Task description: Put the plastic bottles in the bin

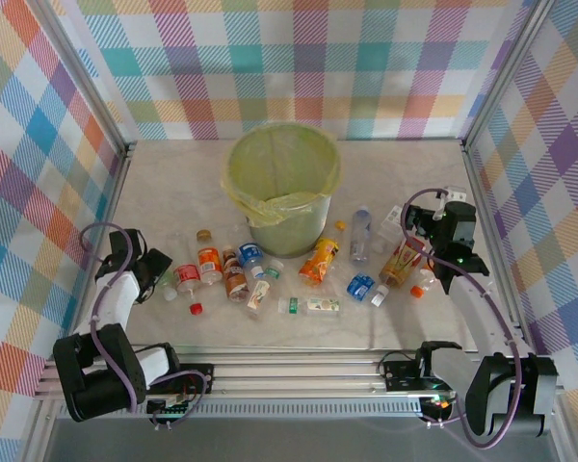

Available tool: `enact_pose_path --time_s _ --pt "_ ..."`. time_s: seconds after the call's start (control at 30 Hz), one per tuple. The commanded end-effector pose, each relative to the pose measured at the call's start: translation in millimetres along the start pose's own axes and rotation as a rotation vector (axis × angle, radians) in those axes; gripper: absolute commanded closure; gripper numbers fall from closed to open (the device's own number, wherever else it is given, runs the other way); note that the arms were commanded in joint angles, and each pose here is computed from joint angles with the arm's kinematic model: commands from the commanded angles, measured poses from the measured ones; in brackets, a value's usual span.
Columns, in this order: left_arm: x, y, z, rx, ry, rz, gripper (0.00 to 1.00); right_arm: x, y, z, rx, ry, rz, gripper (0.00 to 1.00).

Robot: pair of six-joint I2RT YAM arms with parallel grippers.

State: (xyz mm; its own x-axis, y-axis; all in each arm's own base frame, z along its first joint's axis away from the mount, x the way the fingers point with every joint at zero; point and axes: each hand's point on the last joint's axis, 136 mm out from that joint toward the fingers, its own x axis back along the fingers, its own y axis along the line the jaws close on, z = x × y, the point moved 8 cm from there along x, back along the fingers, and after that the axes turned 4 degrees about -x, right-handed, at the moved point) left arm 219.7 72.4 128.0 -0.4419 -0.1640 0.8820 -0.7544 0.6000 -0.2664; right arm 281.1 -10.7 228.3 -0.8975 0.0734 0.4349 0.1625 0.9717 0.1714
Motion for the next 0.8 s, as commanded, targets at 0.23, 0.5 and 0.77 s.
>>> enact_pose_path --time_s 0.23,0.5,0.77 --pt "-23 7 -13 0.097 0.003 0.007 0.19 0 5 -9 0.000 -0.022 -0.031 0.00" --pt "-32 11 -19 0.125 0.001 -0.027 0.38 -3 6 -7 0.004 -0.014 -0.036 0.00" --pt "11 -2 -41 0.086 -0.096 0.015 0.54 1 8 -10 -0.006 -0.009 -0.049 0.00"
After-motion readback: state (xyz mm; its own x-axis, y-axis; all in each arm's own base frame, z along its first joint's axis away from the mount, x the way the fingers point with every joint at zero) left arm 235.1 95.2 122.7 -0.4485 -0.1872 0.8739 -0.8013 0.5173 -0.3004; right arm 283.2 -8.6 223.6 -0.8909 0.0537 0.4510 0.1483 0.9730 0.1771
